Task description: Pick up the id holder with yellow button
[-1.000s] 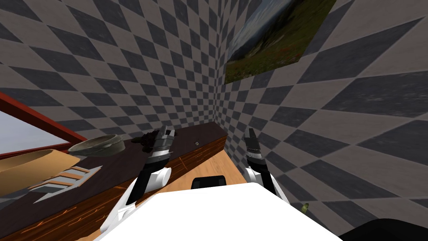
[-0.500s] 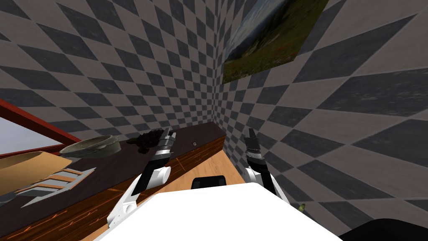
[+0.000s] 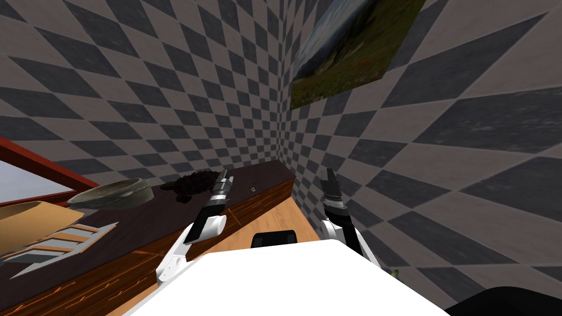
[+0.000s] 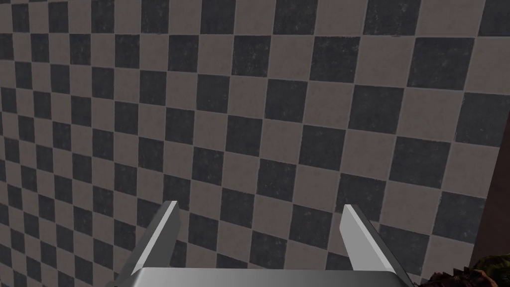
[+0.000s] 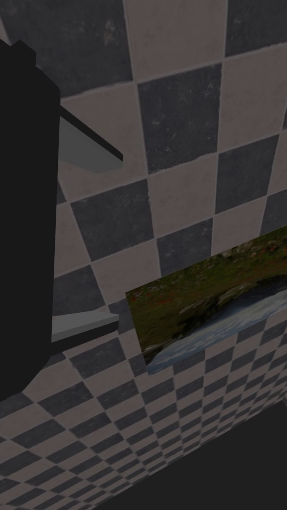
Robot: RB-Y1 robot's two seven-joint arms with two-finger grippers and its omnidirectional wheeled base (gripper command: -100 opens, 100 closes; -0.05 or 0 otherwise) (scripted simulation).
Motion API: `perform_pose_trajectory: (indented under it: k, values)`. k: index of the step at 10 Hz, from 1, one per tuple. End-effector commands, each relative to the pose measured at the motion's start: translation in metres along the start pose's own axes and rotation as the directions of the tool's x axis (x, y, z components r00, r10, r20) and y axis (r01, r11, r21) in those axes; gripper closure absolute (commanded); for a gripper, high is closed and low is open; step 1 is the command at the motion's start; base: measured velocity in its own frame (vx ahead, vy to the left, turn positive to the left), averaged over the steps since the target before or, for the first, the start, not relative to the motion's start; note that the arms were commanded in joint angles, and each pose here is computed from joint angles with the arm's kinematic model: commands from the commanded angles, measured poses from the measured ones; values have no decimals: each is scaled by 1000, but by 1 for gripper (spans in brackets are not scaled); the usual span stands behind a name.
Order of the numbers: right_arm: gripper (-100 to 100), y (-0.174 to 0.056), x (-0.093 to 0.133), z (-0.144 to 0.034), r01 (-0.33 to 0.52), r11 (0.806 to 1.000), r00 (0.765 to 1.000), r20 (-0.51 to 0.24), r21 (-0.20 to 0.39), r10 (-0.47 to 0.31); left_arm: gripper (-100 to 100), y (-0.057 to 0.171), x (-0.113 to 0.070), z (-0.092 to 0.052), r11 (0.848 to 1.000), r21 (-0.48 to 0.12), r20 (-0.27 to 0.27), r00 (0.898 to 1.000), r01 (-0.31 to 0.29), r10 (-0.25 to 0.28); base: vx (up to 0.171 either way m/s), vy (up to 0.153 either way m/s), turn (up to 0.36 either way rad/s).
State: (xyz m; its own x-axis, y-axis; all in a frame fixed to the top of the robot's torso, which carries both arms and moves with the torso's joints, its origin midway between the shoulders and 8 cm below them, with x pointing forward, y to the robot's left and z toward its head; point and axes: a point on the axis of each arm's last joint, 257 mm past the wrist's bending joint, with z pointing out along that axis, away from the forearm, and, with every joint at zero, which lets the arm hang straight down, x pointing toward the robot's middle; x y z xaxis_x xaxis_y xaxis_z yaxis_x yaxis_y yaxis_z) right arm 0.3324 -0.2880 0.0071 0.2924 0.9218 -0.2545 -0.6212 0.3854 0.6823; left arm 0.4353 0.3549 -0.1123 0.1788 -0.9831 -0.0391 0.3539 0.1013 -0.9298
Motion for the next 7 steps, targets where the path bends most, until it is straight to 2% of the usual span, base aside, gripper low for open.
perform_pose_trajectory:
  k: [1, 2, 4, 5, 6, 7]
  values:
    - [0, 0, 0, 0, 0, 1000, 1000, 0, 0, 0, -100, 22, -3, 1, 999, -46, 11, 1000, 24, -23, 23, -66, -9]
    - [0, 0, 0, 0, 0, 1000, 1000, 0, 0, 0, -100, 30, -5, -1, 998, -63, 13, 1000, 24, -23, 20, -57, 0]
    - [0, 0, 0, 0, 0, 1000, 1000, 0, 0, 0, -100, 65, -13, 5, 987, -139, 41, 997, 76, -71, 27, -82, -7]
    - [0, 0, 0, 0, 0, 1000, 1000, 0, 0, 0, -100, 77, -15, 1, 984, -164, 46, 997, 76, -69, 40, -76, 4]
    - [0, 0, 0, 0, 0, 1000, 1000, 0, 0, 0, -100, 88, -17, 5, 976, -188, 62, 993, 107, -97, 40, -69, 2]
    - [0, 0, 0, 0, 0, 1000, 1000, 0, 0, 0, -100, 100, -19, 0, 971, -212, 68, 993, 107, -95, 26, -51, -2]
